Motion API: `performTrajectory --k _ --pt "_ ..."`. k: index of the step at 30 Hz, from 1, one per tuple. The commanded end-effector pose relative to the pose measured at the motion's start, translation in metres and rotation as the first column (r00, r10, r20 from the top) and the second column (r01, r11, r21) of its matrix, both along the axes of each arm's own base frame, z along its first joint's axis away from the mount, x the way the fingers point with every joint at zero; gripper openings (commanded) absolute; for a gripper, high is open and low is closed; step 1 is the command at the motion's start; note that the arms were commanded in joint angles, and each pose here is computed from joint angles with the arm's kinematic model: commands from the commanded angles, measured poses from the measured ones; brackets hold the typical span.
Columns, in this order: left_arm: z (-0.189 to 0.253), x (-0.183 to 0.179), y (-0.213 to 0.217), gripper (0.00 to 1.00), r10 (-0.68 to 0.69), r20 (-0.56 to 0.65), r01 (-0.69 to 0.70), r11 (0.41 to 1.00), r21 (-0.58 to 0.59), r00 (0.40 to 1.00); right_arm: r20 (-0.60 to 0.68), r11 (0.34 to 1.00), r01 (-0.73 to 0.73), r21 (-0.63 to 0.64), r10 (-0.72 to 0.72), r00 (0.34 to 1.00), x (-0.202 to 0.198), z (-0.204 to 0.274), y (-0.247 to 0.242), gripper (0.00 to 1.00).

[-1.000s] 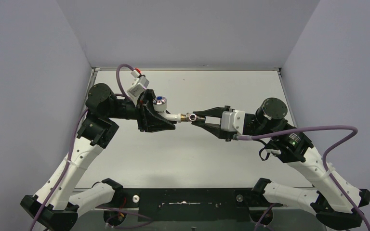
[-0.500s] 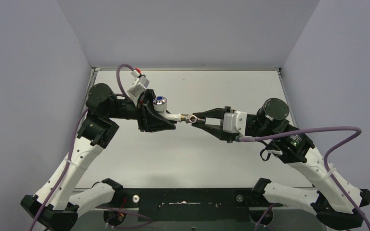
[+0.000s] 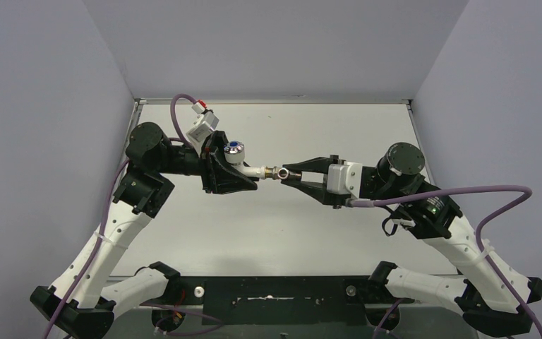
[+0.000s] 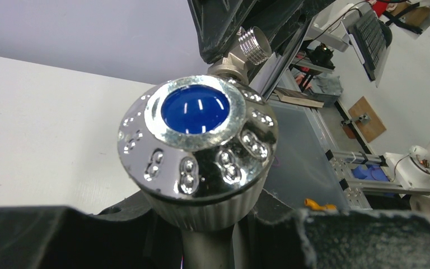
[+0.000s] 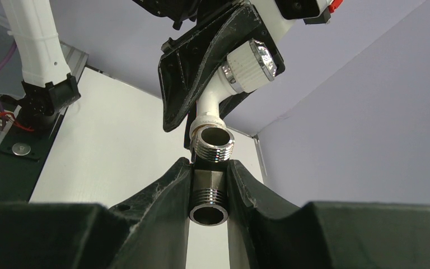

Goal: Install the water faucets
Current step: Install the water faucet onto the adaptor.

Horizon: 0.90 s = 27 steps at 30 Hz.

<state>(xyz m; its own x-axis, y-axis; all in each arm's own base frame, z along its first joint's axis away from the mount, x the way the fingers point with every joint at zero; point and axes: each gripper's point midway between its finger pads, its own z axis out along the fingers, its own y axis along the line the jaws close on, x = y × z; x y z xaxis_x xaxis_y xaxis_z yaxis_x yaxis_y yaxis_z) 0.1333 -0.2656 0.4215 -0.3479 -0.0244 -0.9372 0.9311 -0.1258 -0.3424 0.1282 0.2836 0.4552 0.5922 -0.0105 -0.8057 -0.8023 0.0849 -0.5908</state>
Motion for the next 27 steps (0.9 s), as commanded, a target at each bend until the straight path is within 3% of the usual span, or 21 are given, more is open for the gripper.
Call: performTrajectory --k 1,27 --pt "0.023 -0.007 0.003 0.00 -0.006 0.078 0.009 0.999 -0.038 0.997 0.063 0.998 -0.002 0.059 -0.002 0.998 -0.003 0.028 -0.002 0.00" --pt "0.024 -0.008 0.003 0.00 -0.010 0.083 0.013 0.999 -0.042 0.997 0.015 1.000 -0.004 -0.012 0.004 1.000 0.001 0.004 0.004 0.00"
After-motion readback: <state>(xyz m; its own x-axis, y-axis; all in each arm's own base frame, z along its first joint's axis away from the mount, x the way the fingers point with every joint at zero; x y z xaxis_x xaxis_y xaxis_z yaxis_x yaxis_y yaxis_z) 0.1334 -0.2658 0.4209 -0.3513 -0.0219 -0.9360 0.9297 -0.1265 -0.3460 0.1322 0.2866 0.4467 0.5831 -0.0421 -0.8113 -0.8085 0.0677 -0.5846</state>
